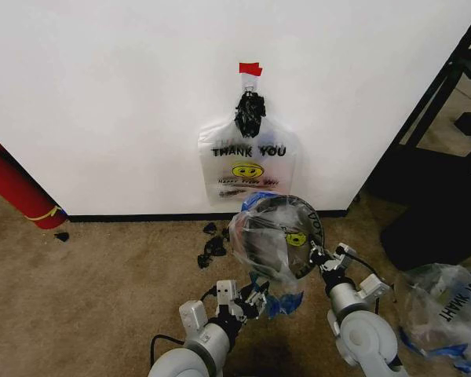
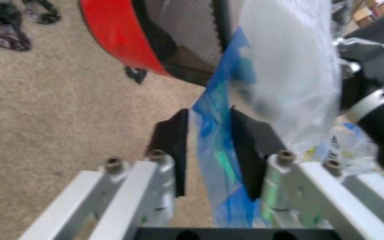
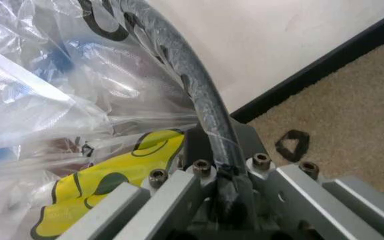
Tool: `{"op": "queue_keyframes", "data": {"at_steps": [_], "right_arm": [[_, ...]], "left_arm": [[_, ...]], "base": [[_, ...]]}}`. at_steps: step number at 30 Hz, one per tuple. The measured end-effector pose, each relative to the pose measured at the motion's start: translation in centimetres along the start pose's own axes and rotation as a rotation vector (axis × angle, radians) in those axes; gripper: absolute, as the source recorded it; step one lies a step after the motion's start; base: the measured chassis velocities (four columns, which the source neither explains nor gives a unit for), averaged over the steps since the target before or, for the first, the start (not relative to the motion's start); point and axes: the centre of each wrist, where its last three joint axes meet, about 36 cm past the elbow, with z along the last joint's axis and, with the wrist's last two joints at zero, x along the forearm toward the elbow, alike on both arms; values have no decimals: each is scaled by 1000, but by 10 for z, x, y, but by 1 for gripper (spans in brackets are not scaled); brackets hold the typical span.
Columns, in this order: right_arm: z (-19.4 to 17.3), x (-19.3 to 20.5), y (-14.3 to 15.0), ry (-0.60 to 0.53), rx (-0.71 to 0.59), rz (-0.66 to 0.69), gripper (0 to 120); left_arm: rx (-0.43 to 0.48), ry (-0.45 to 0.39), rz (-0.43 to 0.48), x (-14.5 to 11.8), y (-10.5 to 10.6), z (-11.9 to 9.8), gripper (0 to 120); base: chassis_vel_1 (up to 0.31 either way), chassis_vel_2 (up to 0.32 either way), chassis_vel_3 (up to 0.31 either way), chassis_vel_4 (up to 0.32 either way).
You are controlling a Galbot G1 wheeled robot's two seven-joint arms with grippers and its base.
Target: Pick up the garbage bag from the wall and place it over the trash bin.
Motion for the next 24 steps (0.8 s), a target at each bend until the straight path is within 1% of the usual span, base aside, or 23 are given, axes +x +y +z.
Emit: {"op": "queue_keyframes", "data": {"at_steps": [1, 2, 6, 15, 21, 22, 24], "right_arm": [[0, 0, 0, 0, 0, 0, 0], [0, 0, 0, 0, 1, 5, 0], [-4, 2, 3, 11, 3, 27, 0], [-12, 10, 12, 71, -25, 71, 0], [-23, 25, 30, 144, -37, 99, 0], [-23, 25, 30, 144, -37, 99, 0], [-26, 29, 34, 164, -37, 96, 0]], "left_arm": [[0, 0, 0, 0, 0, 0, 21], [-6, 0, -7, -1, 1, 1, 18], [-49, -6, -57, -9, 12, 11, 1], [-82, -17, -97, -26, 24, 20, 0], [-197, -52, -181, -46, 41, 29, 0], [-197, -52, -181, -46, 41, 29, 0], [-237, -63, -205, -52, 48, 32, 0]], "base": [[0, 0, 0, 0], [0, 0, 0, 0], [0, 0, 0, 0], [0, 0, 0, 0], [0, 0, 0, 0], [0, 0, 0, 0], [0, 0, 0, 0]]}}
